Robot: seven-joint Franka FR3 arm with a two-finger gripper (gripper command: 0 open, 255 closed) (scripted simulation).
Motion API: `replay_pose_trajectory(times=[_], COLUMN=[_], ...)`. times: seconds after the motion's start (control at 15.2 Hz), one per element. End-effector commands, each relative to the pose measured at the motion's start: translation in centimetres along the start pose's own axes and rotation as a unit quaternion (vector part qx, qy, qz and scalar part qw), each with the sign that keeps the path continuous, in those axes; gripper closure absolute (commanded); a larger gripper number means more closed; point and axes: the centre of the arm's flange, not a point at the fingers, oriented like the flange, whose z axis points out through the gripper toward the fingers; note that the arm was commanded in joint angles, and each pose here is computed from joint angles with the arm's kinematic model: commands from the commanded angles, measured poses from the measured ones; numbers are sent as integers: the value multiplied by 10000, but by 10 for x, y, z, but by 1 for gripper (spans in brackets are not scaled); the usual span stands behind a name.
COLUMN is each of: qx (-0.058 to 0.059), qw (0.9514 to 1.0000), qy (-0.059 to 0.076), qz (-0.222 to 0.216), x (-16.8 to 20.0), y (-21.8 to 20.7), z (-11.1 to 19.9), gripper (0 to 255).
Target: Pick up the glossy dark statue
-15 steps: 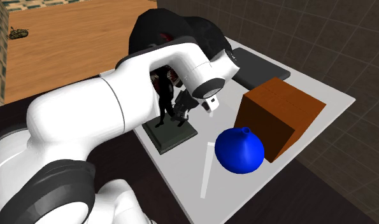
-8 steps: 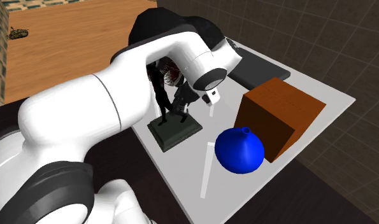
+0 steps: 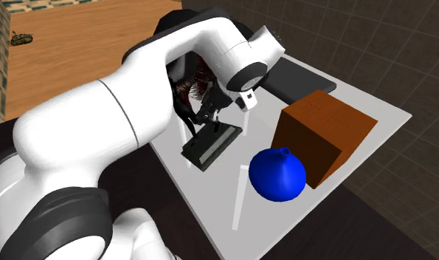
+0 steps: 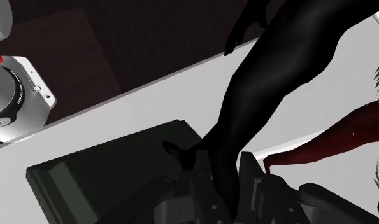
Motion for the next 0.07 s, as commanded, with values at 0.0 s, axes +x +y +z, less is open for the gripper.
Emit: replay_pose_trajectory(times=[0.0], qx=[8], qw=[10000], qy=[3], qz=[-11], x=[-3], y=[-1], z=[-3], gripper=[255])
